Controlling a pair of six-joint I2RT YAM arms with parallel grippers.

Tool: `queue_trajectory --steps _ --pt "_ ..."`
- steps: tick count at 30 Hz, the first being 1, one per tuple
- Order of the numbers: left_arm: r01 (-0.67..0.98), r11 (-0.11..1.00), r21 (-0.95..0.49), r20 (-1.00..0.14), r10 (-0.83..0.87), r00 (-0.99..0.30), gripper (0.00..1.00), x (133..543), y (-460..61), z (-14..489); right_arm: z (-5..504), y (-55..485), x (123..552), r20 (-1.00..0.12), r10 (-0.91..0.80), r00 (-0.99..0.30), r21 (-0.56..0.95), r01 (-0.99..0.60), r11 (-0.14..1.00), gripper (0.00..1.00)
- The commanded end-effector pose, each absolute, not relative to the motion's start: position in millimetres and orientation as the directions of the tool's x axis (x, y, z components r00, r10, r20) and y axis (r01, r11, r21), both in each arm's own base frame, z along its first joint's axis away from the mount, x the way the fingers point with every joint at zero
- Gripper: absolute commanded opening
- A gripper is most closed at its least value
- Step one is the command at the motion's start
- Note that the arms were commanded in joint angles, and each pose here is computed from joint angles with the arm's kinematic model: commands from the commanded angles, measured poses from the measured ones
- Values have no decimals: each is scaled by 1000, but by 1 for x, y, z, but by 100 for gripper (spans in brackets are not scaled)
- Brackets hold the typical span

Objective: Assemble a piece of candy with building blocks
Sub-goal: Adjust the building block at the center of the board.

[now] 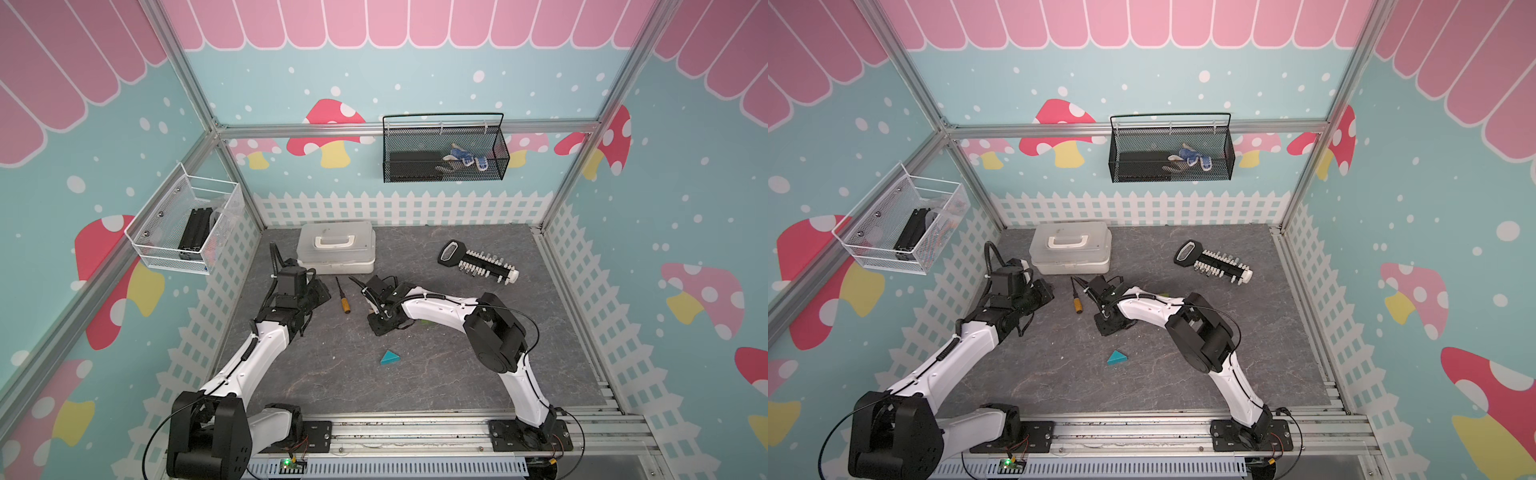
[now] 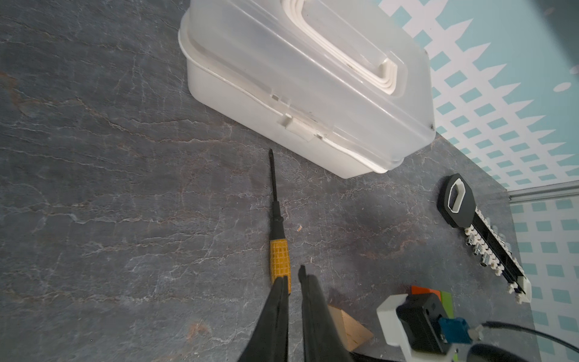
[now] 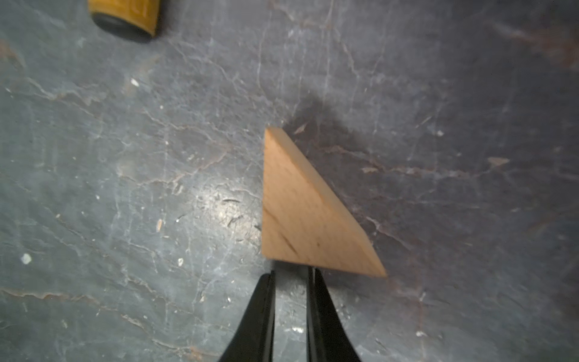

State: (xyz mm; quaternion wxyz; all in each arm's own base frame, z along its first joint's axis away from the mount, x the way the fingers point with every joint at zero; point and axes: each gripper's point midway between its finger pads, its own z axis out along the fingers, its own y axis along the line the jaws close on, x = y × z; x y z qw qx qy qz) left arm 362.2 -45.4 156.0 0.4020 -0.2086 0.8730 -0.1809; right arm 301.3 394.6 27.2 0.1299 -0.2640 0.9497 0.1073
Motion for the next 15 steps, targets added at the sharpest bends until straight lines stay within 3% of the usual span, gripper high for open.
queue_trajectory --steps 1,6,15 --pt "-195 840 -506 -634 -516 -577 14 369 -48 171 13 384 312 -288 -476 -831 64 -513 856 17" --pt "-182 839 -513 -622 -510 -594 17 370 -52 171 14 371 337 -303 -457 -836 13 -484 875 18" --pt "-119 833 -540 -591 -476 -651 51 377 -69 171 36 374 355 -369 -468 -803 34 -515 856 18"
